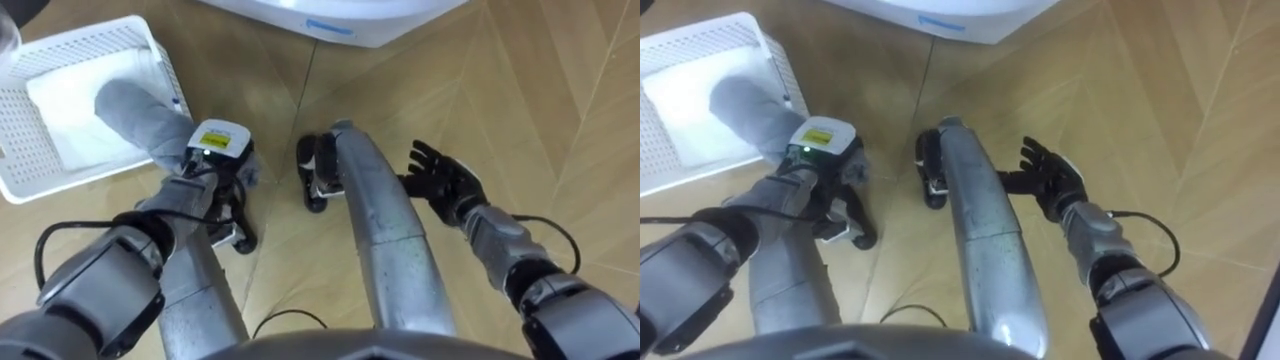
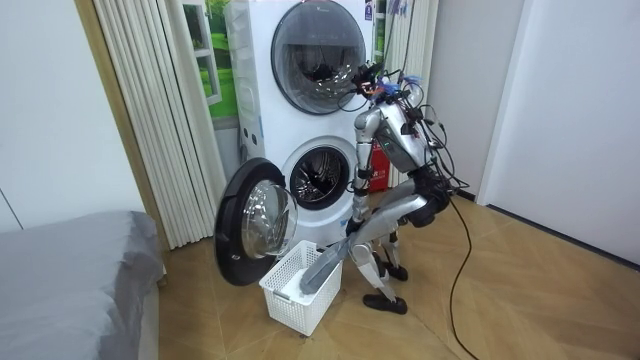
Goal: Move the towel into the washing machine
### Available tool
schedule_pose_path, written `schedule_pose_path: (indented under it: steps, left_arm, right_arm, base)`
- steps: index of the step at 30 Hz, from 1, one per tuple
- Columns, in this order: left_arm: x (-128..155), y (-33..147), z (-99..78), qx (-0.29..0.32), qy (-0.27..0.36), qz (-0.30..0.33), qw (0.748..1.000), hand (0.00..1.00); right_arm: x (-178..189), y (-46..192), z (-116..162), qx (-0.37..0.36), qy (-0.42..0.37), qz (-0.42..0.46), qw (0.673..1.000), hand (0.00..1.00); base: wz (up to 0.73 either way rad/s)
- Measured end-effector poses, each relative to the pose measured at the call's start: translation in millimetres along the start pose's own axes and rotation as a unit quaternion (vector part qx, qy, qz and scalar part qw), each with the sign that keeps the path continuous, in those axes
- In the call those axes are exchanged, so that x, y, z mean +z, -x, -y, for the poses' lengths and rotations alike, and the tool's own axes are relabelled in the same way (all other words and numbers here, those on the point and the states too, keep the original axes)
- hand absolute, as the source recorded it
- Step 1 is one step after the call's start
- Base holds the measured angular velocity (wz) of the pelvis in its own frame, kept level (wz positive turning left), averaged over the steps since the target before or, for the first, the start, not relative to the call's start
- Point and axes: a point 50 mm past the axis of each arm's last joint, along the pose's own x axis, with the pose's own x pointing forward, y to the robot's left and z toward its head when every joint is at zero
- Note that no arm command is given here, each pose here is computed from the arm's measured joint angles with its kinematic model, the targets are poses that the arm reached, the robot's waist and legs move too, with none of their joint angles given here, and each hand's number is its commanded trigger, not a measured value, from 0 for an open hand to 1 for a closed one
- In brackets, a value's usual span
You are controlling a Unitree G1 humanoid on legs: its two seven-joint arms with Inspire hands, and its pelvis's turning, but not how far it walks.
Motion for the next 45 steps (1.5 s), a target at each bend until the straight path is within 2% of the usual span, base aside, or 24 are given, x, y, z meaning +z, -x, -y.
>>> schedule_pose_path:
  steps: [5,11,15,20,23,25,28,33,35,37,41,43,44,45]
  left_arm:
    - [1.2,-0.7,-1.1,0.003,0.013,-0.003,1.000,1.00]
    - [-1.3,3.4,5.8,0.016,0.099,-0.018,0.995,1.00]
    - [-3.4,6.3,7.5,0.051,0.162,-0.036,0.985,1.00]
    - [-10.2,4.0,-10.7,0.132,0.268,-0.065,0.952,1.00]
    - [-13.4,3.8,-21.9,0.180,0.354,-0.077,0.915,1.00]
    - [-19.5,3.9,-32.7,0.218,0.424,-0.091,0.875,1.00]
    - [-23.2,4.3,-45.3,0.258,0.486,-0.097,0.829,1.00]
    - [-10.6,3.8,-61.9,0.287,0.558,-0.068,0.776,1.00]
    - [-3.4,3.6,-63.4,0.284,0.590,-0.060,0.753,1.00]
    - [6.7,3.4,-66.4,0.268,0.640,-0.039,0.719,1.00]
    - [23.3,1.2,-69.4,0.221,0.689,0.010,0.690,1.00]
    - [28.0,1.1,-75.0,0.196,0.732,0.041,0.651,1.00]
    - [28.6,1.2,-75.5,0.190,0.743,0.047,0.640,1.00]
    - [30.2,2.2,-75.1,0.178,0.765,0.058,0.616,1.00]
  right_arm:
    - [-7.2,1.8,3.4,-0.021,0.000,-0.015,1.000,0.00]
    - [-23.2,7.8,11.8,-0.052,0.008,-0.044,0.998,0.00]
    - [-28.8,11.4,18.7,-0.079,0.012,-0.053,0.995,0.00]
    - [-20.9,9.2,21.4,-0.094,0.024,-0.043,0.994,0.00]
    - [-20.0,9.0,21.9,-0.098,0.027,-0.042,0.994,0.00]
    - [-19.6,7.9,19.3,-0.092,0.041,-0.043,0.994,0.00]
    - [-9.9,2.1,11.5,-0.081,0.048,-0.030,0.995,0.00]
    - [2.3,-4.0,-0.4,-0.064,0.078,-0.009,0.995,0.00]
    - [6.4,-6.0,-7.8,-0.054,0.093,0.003,0.994,0.00]
    - [16.1,-9.6,-19.5,-0.034,0.107,0.026,0.993,0.00]
    - [24.8,-12.1,-27.9,-0.019,0.133,0.044,0.990,0.00]
    - [31.6,-13.3,-32.8,-0.010,0.143,0.057,0.988,0.00]
    - [33.6,-13.6,-34.3,-0.008,0.146,0.061,0.987,0.00]
    - [36.5,-14.0,-37.5,-0.003,0.150,0.068,0.986,0.00]
  base:
    - [-0.05]
    - [-0.02]
    - [0.04]
    - [0.16]
    - [0.11]
    - [0.06]
    - [0.21]
    - [0.16]
    - [0.17]
    - [0.06]
    - [0.00]
    - [-0.02]
    - [-0.07]
    - [-0.07]
